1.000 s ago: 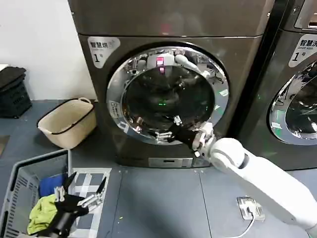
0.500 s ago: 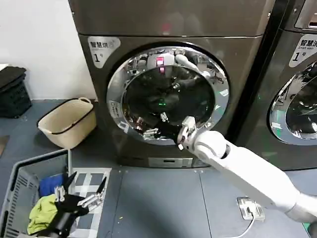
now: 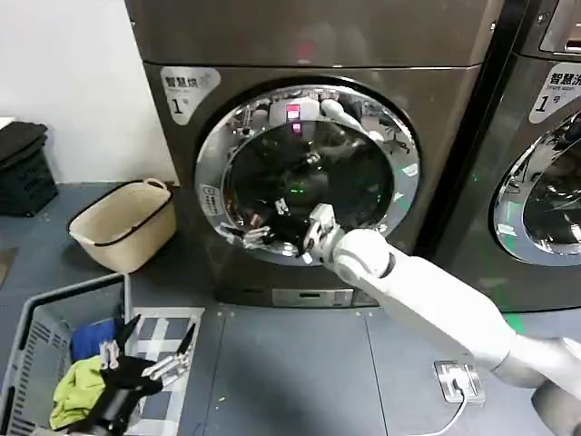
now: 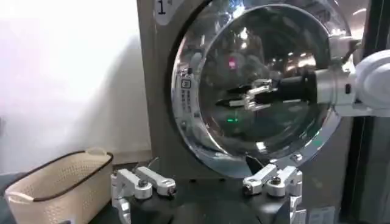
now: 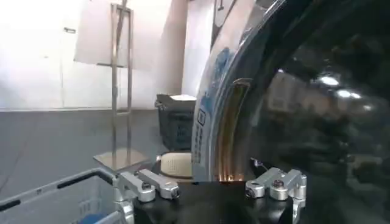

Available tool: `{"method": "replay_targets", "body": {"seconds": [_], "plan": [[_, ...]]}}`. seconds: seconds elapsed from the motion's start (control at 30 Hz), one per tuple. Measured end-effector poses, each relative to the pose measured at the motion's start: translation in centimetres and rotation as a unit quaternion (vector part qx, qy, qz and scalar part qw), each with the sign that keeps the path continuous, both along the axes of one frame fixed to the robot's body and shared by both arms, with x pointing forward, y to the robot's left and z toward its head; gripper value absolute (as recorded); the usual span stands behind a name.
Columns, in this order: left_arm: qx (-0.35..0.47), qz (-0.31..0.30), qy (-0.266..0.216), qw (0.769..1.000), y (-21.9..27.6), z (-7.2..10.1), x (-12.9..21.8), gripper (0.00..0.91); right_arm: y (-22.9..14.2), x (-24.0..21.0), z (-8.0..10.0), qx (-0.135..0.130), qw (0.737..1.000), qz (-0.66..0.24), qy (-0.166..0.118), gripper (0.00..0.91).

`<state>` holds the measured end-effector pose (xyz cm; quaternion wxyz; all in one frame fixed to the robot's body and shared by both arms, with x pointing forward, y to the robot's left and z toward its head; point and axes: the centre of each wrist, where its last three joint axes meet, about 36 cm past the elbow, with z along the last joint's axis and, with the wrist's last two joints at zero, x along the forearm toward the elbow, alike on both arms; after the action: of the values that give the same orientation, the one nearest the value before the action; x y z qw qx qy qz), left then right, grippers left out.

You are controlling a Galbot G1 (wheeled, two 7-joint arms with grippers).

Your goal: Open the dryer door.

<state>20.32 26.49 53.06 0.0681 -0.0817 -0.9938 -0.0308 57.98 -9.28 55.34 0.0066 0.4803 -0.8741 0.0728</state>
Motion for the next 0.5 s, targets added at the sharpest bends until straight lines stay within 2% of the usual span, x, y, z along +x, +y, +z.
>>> {"method": "replay_targets", "body": {"seconds": [0.5], "plan": [[-0.001,-0.001,0.002,1.0,0.0,0.0,0.0,0.907,1.8,1.4,-0.7,-0.006,1.0,0.003,0.004,0.907]]}}
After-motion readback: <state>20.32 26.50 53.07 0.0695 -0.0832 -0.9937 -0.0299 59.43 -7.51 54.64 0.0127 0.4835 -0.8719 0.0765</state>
